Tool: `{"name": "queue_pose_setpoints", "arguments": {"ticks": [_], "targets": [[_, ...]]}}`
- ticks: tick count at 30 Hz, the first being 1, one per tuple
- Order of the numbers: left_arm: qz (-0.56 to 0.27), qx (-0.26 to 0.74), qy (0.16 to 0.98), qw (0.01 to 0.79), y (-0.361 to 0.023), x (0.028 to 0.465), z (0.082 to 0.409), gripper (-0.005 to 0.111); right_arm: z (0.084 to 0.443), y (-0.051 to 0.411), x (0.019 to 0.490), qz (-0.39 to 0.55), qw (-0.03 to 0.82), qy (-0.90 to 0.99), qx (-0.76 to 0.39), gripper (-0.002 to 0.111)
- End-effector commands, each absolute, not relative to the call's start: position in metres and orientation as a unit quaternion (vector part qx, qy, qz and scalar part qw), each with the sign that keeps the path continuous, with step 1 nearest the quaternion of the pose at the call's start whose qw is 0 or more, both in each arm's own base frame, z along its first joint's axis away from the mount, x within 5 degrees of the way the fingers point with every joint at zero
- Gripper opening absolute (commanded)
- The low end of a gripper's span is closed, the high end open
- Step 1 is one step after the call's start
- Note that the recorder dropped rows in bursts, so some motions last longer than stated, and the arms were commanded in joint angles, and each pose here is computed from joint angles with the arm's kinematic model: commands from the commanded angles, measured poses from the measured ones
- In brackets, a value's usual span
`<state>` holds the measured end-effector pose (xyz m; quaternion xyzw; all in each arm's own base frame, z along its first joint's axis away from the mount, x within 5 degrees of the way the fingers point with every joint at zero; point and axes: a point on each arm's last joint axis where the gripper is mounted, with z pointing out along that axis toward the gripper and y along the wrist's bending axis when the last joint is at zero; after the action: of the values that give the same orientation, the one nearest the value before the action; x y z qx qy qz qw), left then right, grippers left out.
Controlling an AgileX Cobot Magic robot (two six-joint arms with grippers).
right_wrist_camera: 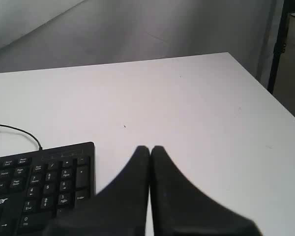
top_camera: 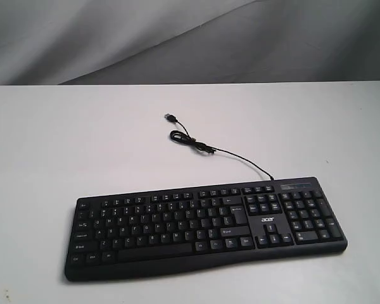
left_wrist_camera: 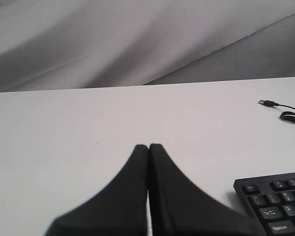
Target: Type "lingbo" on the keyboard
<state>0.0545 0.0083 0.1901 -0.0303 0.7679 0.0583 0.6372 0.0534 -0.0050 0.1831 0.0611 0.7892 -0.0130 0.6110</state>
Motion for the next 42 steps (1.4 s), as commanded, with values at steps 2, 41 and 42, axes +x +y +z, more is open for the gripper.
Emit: {"name": "queue_pose_setpoints", "arguments": {"ticks": [2, 41, 42], "targets": [[0.058, -0.031, 0.765, 0.641, 0.008, 0.055, 0.190, 0.001, 0.182, -0.005, 0.053, -0.014, 0.612, 0.789, 0.060, 0.000], [0.058, -0.031, 0.765, 0.641, 0.008, 0.055, 0.190, 0.001, 0.263, -0.003, 0.036, 0.151, 0.890, 0.416, 0.110, 0.000], [0.058, -0.031, 0.765, 0.641, 0.008, 0.055, 0.190, 0.001, 0.268, -0.001, 0.036, 0.154, 0.889, 0.420, 0.100, 0.000]]}}
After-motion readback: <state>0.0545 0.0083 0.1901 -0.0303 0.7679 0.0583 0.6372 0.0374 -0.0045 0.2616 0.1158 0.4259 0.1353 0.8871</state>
